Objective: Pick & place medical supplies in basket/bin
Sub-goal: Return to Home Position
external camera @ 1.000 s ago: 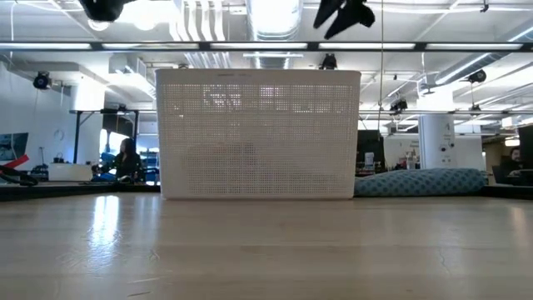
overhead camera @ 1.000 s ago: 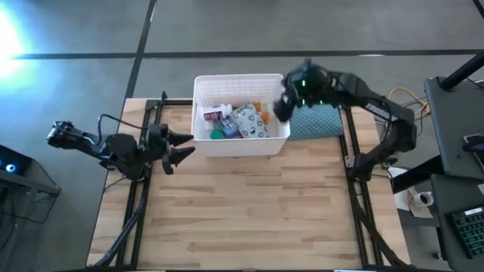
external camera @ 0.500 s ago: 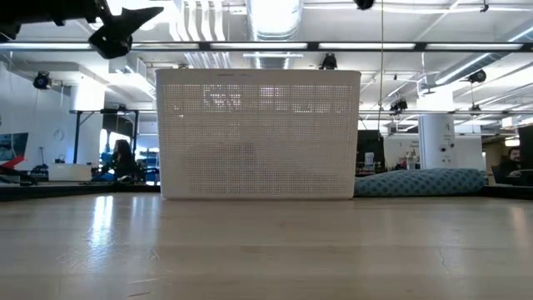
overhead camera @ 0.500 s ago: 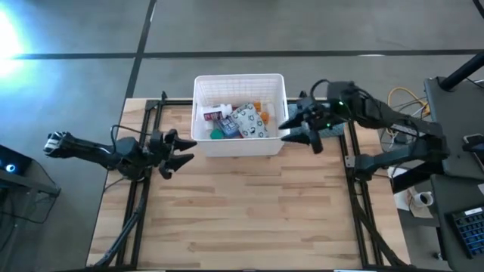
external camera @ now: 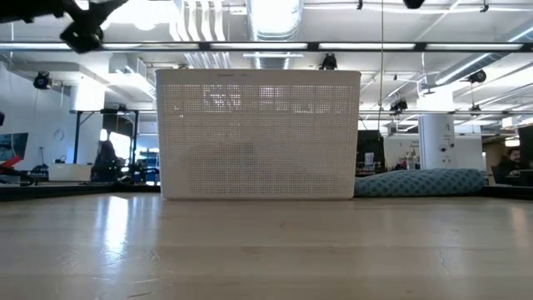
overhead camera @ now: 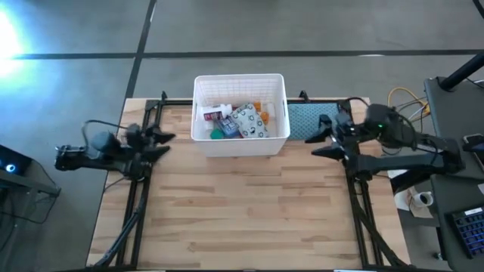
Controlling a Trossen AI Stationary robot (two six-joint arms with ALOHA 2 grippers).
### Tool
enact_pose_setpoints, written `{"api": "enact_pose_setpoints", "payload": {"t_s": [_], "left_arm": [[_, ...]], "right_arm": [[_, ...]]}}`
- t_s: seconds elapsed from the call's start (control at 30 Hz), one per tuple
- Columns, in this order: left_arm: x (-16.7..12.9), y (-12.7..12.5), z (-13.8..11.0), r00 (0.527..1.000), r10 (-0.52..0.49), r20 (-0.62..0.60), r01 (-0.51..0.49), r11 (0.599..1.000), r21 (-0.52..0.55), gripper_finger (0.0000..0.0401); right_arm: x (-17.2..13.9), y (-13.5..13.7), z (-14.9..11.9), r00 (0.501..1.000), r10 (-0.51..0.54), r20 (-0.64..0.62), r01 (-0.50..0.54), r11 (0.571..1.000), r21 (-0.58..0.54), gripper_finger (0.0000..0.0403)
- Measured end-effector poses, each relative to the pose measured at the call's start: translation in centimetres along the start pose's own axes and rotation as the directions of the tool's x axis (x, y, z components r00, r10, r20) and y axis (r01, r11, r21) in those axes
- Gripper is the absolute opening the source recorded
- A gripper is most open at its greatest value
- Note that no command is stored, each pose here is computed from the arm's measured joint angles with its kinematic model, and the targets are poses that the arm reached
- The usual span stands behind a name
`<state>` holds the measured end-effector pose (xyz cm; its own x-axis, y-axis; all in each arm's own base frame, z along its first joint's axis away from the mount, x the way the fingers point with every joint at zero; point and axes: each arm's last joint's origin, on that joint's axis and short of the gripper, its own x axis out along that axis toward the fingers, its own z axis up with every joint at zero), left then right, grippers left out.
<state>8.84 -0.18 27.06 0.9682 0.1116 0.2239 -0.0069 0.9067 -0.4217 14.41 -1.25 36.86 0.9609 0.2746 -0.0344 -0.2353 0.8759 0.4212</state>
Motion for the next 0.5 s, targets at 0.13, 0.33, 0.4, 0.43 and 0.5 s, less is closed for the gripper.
{"api": "enact_pose_setpoints", "payload": {"t_s": [0.13, 0.33, 0.4, 0.43, 0.5], "left_arm": [[-0.6, 0.6, -0.9, 0.999, 0.033, 0.006, -0.033, 0.999, 0.026, 0.0255], [-1.0, 1.6, -2.9, 0.997, 0.071, 0.001, -0.070, 0.982, -0.178, 0.0255], [-1.2, 1.8, -3.1, 0.998, 0.063, 0.011, -0.060, 0.980, -0.188, 0.0255], [-1.2, 1.9, -3.3, 0.998, 0.064, 0.007, -0.062, 0.983, -0.173, 0.0255], [-1.4, 1.9, -3.4, 0.998, 0.061, 0.014, -0.058, 0.989, -0.135, 0.0255]], "right_arm": [[-1.2, -0.2, -2.0, 1.000, -0.008, 0.001, 0.008, 1.000, -0.020, 0.0219], [-1.7, -1.7, -5.3, 0.997, -0.071, -0.012, 0.072, 0.981, 0.181, 0.0219], [-1.6, -1.5, -5.8, 0.997, 0.071, 0.012, -0.071, 0.993, 0.097, 0.0219], [-1.6, -1.4, -6.1, 0.989, 0.146, 0.014, -0.147, 0.987, 0.058, 0.0219], [-1.8, -1.4, -6.8, 0.969, 0.247, 0.014, -0.247, 0.969, 0.013, 0.0219]]}}
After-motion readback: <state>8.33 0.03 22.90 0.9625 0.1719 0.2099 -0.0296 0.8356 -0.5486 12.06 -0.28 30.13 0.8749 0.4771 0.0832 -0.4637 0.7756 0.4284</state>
